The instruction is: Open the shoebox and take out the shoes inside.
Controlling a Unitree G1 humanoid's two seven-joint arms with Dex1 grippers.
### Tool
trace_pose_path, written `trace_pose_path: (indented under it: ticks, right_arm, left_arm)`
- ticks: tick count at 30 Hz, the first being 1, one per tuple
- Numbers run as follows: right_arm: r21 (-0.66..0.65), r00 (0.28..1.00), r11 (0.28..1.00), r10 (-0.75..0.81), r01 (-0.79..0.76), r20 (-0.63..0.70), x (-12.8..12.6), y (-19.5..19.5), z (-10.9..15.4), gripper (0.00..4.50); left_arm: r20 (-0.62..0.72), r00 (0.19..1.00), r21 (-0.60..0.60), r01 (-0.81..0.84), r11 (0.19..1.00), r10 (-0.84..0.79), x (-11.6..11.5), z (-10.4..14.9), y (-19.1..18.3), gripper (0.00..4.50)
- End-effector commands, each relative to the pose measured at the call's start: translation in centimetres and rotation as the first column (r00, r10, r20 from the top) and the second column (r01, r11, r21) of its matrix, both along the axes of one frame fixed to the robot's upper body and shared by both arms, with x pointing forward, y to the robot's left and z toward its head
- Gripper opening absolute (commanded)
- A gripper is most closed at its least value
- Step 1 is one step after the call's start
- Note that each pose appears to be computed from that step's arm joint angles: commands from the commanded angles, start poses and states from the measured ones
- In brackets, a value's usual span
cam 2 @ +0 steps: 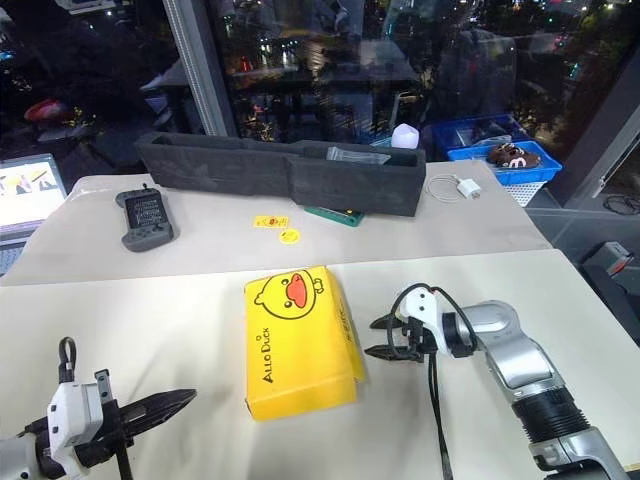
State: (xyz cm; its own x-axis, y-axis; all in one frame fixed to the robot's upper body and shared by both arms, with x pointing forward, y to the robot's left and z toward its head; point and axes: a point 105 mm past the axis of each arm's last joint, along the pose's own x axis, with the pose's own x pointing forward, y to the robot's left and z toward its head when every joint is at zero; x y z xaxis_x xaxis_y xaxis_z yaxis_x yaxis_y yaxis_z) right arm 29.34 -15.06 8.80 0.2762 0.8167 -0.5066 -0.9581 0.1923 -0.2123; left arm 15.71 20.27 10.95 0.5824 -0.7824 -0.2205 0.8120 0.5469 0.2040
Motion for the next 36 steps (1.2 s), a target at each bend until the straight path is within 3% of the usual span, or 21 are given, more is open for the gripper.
trace_pose_path:
  ticks: [1,6,7,10,19,24,36]
  right_arm:
    - [-0.010,0.996,1.000,0.021,-0.021,0.090,0.4,0.8,1.0,4.45]
    - [-0.024,0.998,0.999,0.036,-0.035,0.054,0.0,1.0,0.5,4.45]
    - [-0.020,0.998,0.999,0.031,-0.030,0.050,0.0,1.0,0.5,3.91]
    - [-0.020,0.999,0.999,0.039,-0.038,0.033,-0.2,0.9,0.4,3.09]
    - [-0.006,0.986,0.987,0.161,-0.161,0.047,-1.7,3.5,2.3,0.03]
    - [0.046,0.961,0.960,0.274,-0.275,0.031,-3.6,6.1,4.8,0.03]
    - [0.169,0.938,0.923,0.337,-0.347,0.082,-3.7,9.1,10.0,0.03]
  left_arm:
    - [0.015,1.000,0.020,0.012,1.000,-0.012,0.0,0.1,0.0,0.00]
    - [0.012,1.000,0.022,0.003,1.000,-0.004,0.0,0.0,0.0,0.00]
    - [0.012,1.000,0.023,0.003,1.000,-0.003,0.0,0.0,0.0,0.00]
    - [0.011,1.000,0.025,0.003,1.000,-0.003,0.0,0.0,0.1,0.00]
    - [0.014,1.000,0.035,-0.005,0.999,0.005,0.1,0.0,0.0,0.00]
    - [0.008,1.000,0.037,-0.007,0.999,0.007,0.0,-0.1,0.0,0.00]
    - [0.007,0.999,0.052,-0.052,0.997,0.051,-0.7,0.1,0.5,0.00]
